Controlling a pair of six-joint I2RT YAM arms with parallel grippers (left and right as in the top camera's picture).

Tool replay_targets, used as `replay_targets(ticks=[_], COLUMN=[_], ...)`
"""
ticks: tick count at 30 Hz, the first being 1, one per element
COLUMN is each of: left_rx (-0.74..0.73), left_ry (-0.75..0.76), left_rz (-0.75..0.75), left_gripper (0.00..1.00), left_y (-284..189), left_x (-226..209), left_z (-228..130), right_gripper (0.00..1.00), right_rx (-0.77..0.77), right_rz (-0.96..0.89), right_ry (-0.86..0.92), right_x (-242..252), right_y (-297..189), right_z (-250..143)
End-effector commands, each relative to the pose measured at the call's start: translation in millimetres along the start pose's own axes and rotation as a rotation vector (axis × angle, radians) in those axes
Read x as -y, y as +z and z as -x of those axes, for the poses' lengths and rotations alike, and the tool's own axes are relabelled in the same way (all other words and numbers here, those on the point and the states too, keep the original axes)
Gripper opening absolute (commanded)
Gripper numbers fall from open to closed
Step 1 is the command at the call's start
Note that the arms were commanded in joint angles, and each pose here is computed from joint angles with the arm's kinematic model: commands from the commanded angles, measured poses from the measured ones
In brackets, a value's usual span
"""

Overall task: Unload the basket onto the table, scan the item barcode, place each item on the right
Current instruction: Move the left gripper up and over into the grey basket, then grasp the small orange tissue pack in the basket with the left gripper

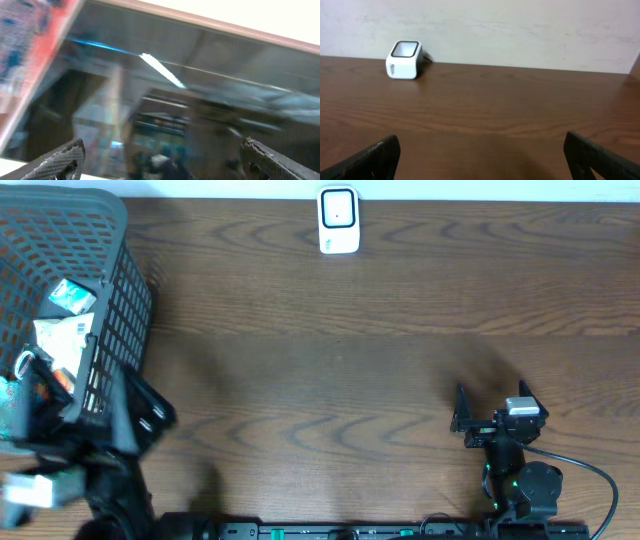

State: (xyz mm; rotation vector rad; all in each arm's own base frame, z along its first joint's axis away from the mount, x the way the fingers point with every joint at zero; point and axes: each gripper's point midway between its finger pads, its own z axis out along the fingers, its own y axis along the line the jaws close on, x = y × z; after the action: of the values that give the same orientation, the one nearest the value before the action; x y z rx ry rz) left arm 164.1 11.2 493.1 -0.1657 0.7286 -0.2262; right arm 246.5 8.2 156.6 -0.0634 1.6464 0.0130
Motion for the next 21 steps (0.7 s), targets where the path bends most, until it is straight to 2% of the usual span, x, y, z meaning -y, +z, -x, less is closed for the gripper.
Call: replay_targets(ticks=[1, 4, 7, 11, 13, 16, 18, 19, 21], left_rx=[0.055, -0.023, -0.309, -0.689, -0.85, -1.167, -1.278, -1.391, -1.481], left_ry=[0.002, -0.006, 0.191, 0.407, 0.467, 0.507, 0.504, 0.462, 0.417], left_rz=[0.176, 0.196, 0.264, 0.478, 0.601, 0.852, 0.922, 0.954, 0.956], left_gripper=[0.97, 0.98, 0.98, 0.98, 0.98, 0.98, 0.98, 0.98, 0.98], left_y=[51, 103, 147, 167, 161, 107, 82, 60, 44], left_x=[-21, -17, -25, -79, -119, -200, -222, -238, -246], left_z=[26, 27, 2, -34, -46, -75, -88, -109, -128], right_gripper=[0.99, 0.99, 0.99, 0.99, 0.99, 0.99, 0.99, 0.99, 0.99], right_rx=[-0.002, -0.002, -0.002, -0.002, -0.002, -0.002, -0.002, -0.002, -0.002], right_rz=[-0.004, -0.004, -0.004, -0.004, -0.004, -0.004, -0.004, -0.004, -0.004], right_ry=[0.01, 0.01, 0.01, 0.01, 0.01, 0.01, 0.01, 0.01, 0.01], right_x=[0, 0, 0, 0, 0, 0, 0, 0, 0], right_y=[0, 0, 0, 0, 0, 0, 0, 0, 0], right_z=[-1, -1, -1, -1, -1, -1, -1, -1, -1])
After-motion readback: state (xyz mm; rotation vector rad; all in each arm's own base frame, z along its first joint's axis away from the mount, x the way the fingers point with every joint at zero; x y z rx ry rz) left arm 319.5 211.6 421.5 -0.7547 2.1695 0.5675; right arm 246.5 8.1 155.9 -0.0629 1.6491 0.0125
